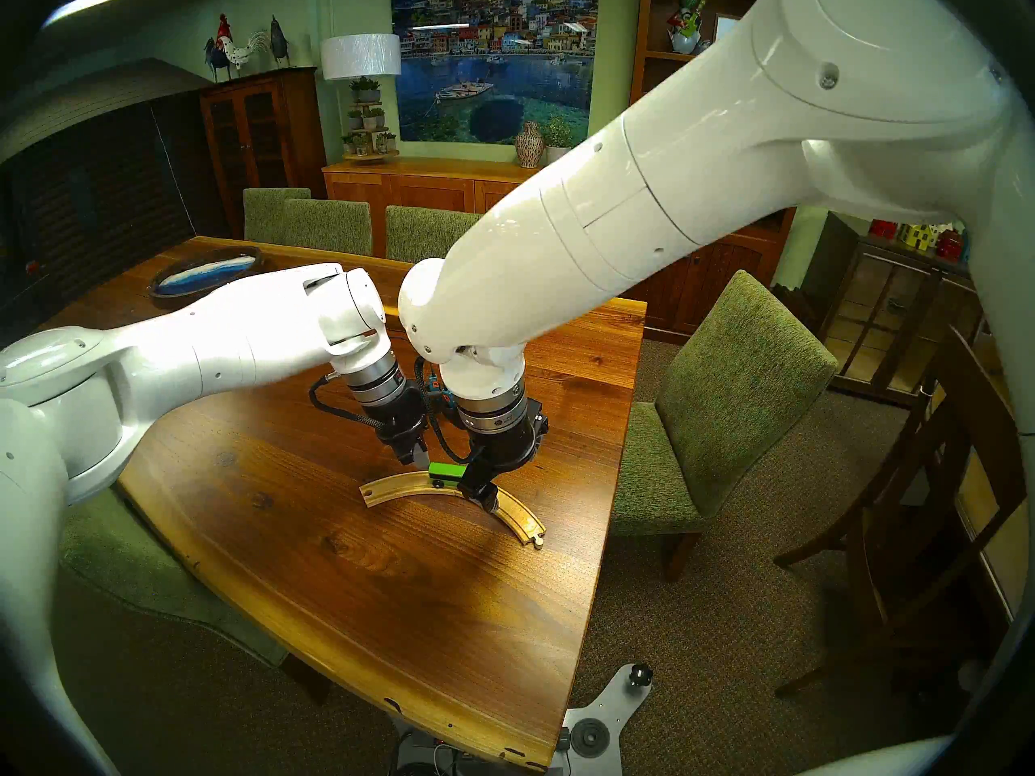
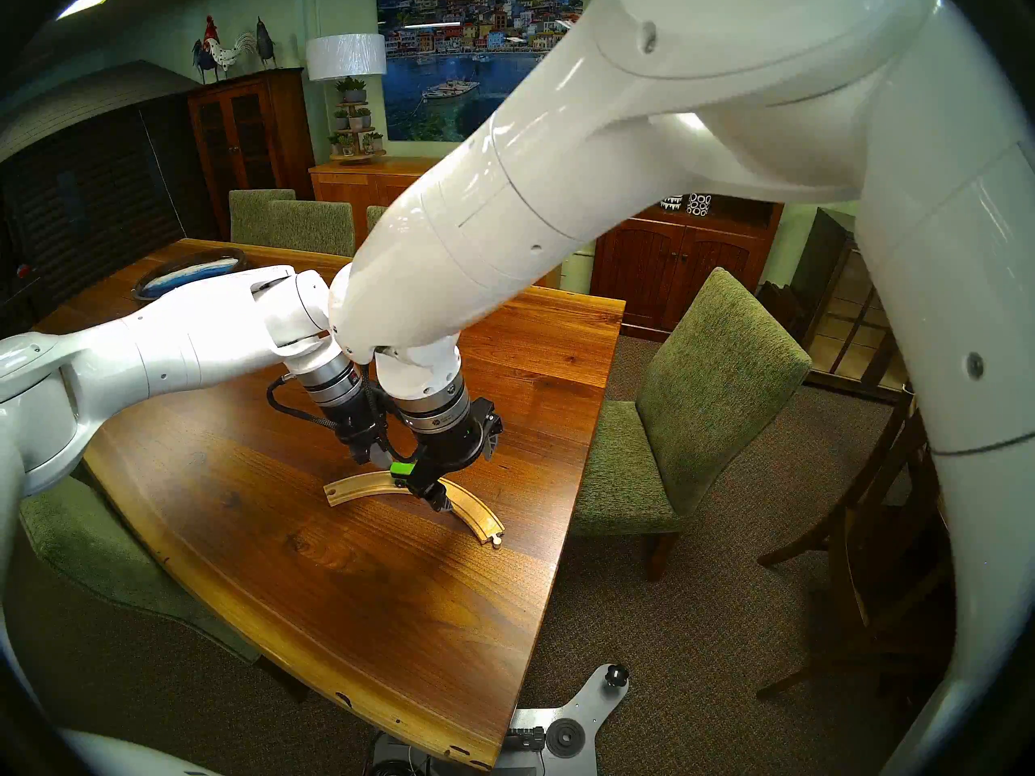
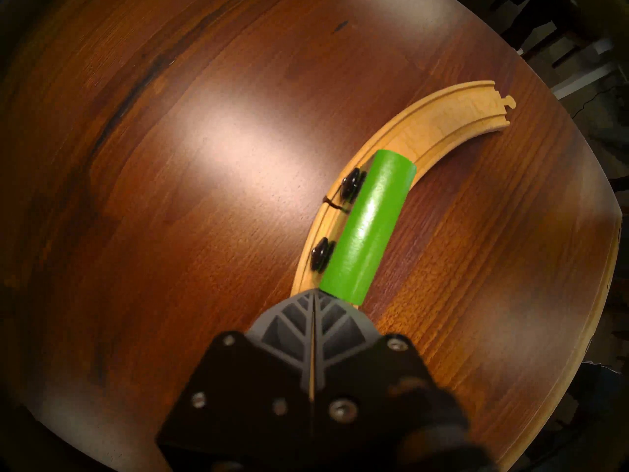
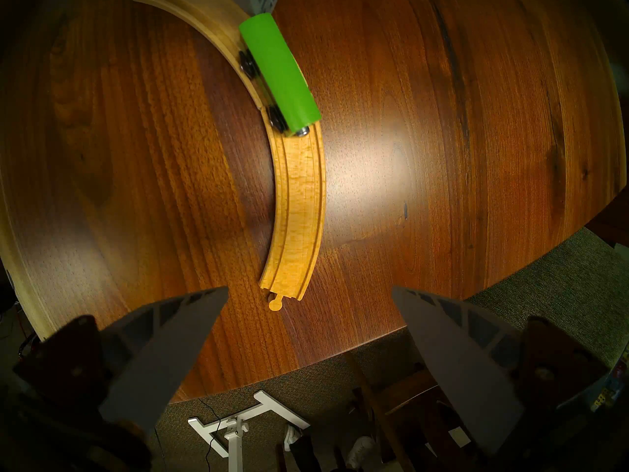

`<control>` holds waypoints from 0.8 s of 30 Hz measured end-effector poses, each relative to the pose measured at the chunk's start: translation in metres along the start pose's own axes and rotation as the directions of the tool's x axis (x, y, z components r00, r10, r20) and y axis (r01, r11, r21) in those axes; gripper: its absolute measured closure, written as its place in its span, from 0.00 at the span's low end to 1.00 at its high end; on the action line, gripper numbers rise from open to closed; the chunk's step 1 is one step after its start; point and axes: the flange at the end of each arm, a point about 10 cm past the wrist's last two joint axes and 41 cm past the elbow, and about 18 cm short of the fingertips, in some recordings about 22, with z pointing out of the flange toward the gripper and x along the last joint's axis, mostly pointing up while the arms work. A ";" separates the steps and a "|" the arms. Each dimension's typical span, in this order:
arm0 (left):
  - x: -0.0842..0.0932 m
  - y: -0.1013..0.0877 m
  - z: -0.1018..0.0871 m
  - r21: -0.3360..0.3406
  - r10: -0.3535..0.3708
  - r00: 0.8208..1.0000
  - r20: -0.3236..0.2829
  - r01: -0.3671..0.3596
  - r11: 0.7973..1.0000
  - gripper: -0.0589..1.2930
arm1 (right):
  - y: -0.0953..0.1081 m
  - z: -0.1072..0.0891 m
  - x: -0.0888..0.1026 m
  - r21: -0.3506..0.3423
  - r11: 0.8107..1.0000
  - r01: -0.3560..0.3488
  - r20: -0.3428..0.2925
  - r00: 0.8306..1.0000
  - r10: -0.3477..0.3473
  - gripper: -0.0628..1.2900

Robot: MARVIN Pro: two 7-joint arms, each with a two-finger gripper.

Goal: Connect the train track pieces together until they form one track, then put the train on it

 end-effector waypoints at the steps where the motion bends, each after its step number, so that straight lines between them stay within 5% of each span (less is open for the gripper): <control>1: 0.001 0.000 0.000 -0.001 0.002 1.000 -0.001 -0.002 1.000 0.97 | 0.000 0.000 0.000 0.000 1.000 0.000 0.000 1.000 0.000 0.04; 14: 0.018 0.008 0.003 0.003 0.022 1.000 0.007 -0.022 1.000 0.97 | 0.000 0.000 0.000 0.000 1.000 0.000 0.000 1.000 0.000 0.04; 24: -0.019 -0.013 -0.012 0.100 -0.056 0.997 0.057 0.050 0.994 0.97 | 0.000 0.000 0.000 0.000 1.000 0.000 0.000 1.000 0.000 0.04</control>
